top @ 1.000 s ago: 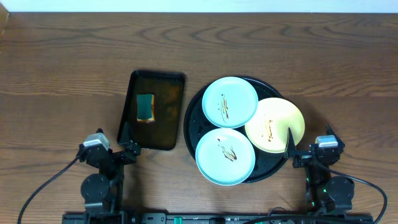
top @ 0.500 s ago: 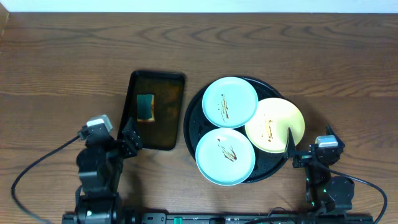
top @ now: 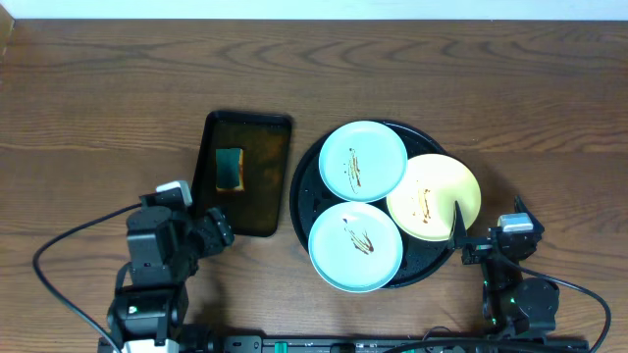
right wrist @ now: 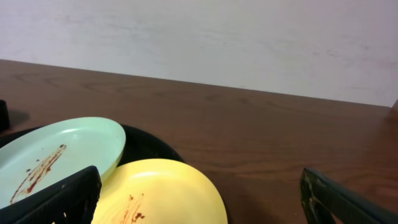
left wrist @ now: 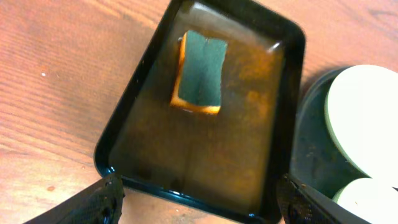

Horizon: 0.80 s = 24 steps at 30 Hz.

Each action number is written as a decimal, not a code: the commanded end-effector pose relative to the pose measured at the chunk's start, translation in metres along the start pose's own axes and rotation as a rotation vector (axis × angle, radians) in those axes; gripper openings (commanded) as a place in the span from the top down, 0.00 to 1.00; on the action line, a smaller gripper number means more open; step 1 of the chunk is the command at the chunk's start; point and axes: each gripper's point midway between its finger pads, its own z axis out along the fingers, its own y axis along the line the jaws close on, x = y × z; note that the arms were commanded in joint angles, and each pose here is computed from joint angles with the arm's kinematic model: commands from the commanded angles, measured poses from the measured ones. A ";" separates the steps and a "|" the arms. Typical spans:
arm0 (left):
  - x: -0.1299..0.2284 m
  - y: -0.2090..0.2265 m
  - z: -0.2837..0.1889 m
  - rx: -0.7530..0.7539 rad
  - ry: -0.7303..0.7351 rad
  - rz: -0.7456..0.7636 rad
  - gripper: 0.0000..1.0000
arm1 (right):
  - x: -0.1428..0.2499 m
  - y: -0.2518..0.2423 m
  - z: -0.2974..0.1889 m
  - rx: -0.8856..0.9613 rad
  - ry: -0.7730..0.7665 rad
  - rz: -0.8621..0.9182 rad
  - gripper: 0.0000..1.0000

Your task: Clean dirty plates on tray and stack at the side

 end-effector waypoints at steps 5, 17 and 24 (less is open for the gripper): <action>-0.023 -0.011 -0.016 0.023 -0.045 0.000 0.21 | 0.000 0.001 0.000 -0.003 0.000 0.010 0.01; -0.033 -0.005 -0.016 -0.015 -0.086 0.027 0.02 | 0.002 0.000 0.000 -0.001 0.006 0.129 0.01; -0.044 0.005 -0.015 -0.087 -0.103 0.025 0.02 | 0.001 -0.003 -0.006 0.027 0.107 0.210 0.01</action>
